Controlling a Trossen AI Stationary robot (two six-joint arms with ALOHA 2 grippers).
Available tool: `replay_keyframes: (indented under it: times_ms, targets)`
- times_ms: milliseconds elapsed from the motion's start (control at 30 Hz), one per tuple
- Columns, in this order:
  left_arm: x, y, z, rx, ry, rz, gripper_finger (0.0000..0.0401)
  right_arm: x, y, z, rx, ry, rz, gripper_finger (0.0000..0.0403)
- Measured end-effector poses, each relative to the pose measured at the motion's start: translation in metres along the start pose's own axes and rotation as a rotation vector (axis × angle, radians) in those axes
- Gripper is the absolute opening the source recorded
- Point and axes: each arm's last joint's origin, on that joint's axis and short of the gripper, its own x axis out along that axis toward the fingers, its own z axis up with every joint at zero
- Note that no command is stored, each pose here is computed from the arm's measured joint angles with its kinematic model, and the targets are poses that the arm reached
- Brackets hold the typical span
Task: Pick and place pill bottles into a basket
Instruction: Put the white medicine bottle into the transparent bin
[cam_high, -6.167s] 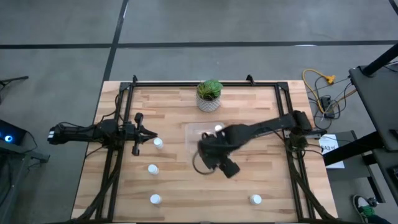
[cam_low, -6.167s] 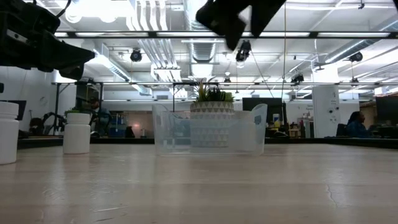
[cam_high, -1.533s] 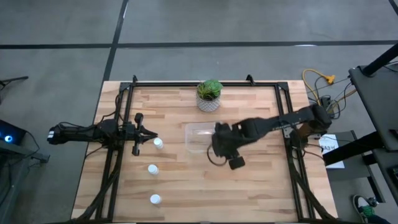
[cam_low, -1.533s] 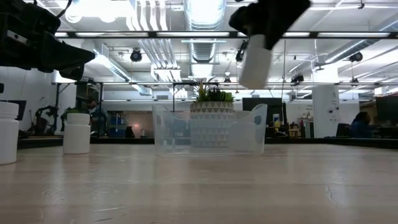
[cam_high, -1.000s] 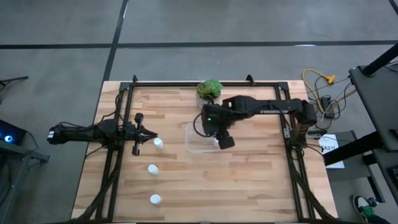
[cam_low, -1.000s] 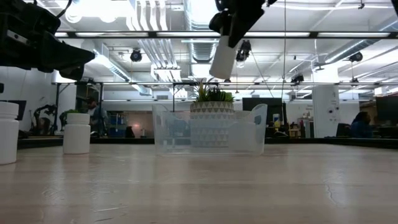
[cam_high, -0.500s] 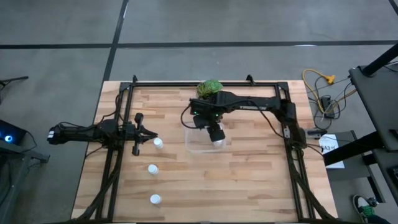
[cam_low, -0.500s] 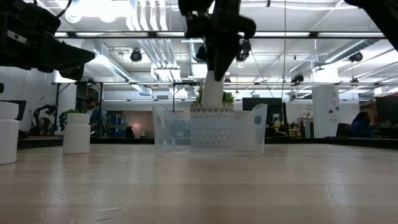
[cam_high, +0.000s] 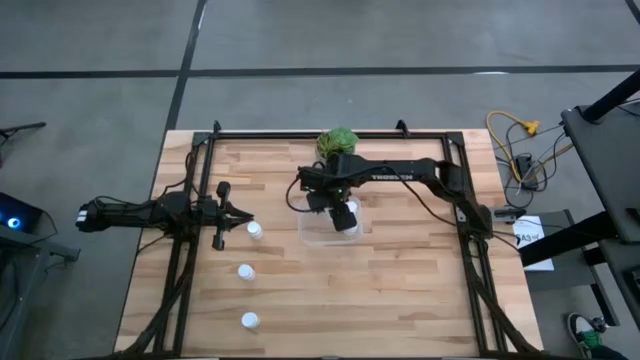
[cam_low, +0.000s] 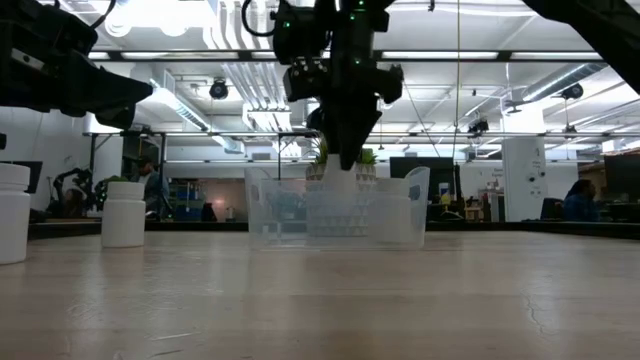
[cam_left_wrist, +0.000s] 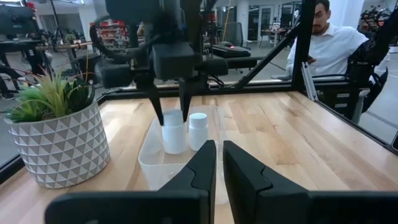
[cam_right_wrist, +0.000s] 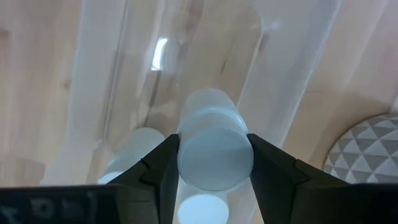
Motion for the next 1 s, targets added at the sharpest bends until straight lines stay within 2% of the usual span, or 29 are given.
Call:
replay_keyframes:
  times_ms: [467, 867, 1000]
  targets:
    - [0.000, 0.000, 0.000, 0.000, 0.000, 0.000, 0.0012, 0.031, 0.001, -0.007, -0.002, 0.045, -0.007, 0.0147]
    - [0.000, 0.000, 0.000, 0.000, -0.001, 0.000, 0.0012, 0.036, 0.001, -0.008, -0.017, 0.032, -0.012, 0.0148]
    - [0.000, 0.000, 0.000, 0.000, -0.001, 0.000, 0.0012, 0.034, 0.000, -0.006, -0.019, 0.022, -0.017, 0.0187]
